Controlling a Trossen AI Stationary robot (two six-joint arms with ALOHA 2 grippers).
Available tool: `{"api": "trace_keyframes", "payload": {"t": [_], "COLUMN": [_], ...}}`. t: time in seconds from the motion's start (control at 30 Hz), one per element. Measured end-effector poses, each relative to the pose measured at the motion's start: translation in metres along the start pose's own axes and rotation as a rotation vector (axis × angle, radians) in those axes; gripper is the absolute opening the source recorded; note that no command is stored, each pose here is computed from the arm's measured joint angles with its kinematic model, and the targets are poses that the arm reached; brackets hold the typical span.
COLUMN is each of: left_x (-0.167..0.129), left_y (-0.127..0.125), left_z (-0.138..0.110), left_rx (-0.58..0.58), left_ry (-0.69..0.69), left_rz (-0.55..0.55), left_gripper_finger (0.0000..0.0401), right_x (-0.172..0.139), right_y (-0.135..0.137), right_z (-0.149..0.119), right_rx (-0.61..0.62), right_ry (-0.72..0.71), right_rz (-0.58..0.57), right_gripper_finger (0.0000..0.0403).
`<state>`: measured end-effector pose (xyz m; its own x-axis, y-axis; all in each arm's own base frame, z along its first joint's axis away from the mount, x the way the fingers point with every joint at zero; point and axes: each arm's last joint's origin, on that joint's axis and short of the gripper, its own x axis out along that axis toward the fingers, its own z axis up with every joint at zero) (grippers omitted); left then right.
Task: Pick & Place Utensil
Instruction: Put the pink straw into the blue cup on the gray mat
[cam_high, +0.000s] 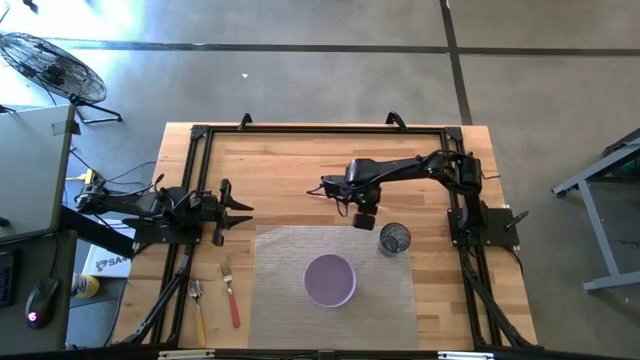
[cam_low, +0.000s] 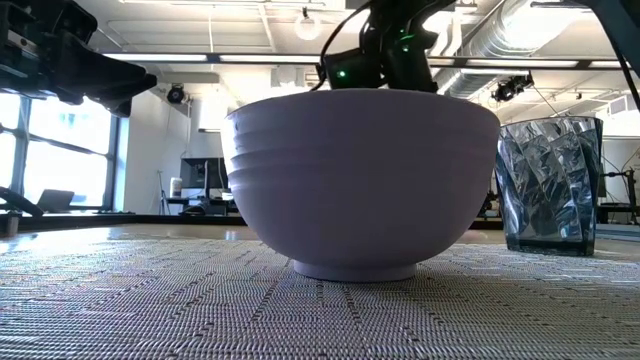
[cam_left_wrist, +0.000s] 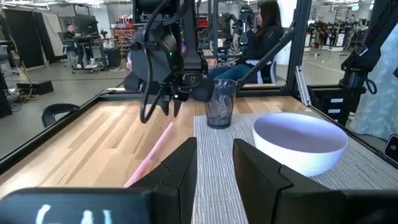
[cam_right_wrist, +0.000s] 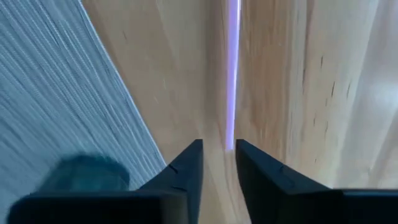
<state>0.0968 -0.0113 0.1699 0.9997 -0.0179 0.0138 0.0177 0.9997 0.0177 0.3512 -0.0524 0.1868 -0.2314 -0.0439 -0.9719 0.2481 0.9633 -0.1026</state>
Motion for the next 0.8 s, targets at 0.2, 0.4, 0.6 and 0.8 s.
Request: {"api": "trace_keyframes", "payload": {"t": [0.2, 0.4, 0.6, 0.8], "left_x": [0.000, 0.000, 0.000, 0.000], "left_y": [0.000, 0.000, 0.000, 0.000], "left_z": [0.000, 0.000, 0.000, 0.000], "left_rx": [0.000, 0.000, 0.000, 0.000], "left_ry": [0.000, 0.000, 0.000, 0.000], "left_rz": [0.000, 0.000, 0.000, 0.000], "left_gripper_finger": [0.0101, 0.0101, 0.0101, 0.0101], "right_x": [-0.002, -0.003, 0.007, 0.017], "right_y": [-0.009, -0.017, -0.019, -0.020], "right_z": [0.024, 0.051, 0.074, 0.093], "right_rx": [0.049, 0.050, 0.029, -0.027], "right_ry": [-0.231, -0.461, -0.457, -0.453], "right_rz": [0.040, 0.138, 0.157, 0.127], "right_gripper_finger": [0.0132, 0.0135, 0.0134, 0.0134]}}
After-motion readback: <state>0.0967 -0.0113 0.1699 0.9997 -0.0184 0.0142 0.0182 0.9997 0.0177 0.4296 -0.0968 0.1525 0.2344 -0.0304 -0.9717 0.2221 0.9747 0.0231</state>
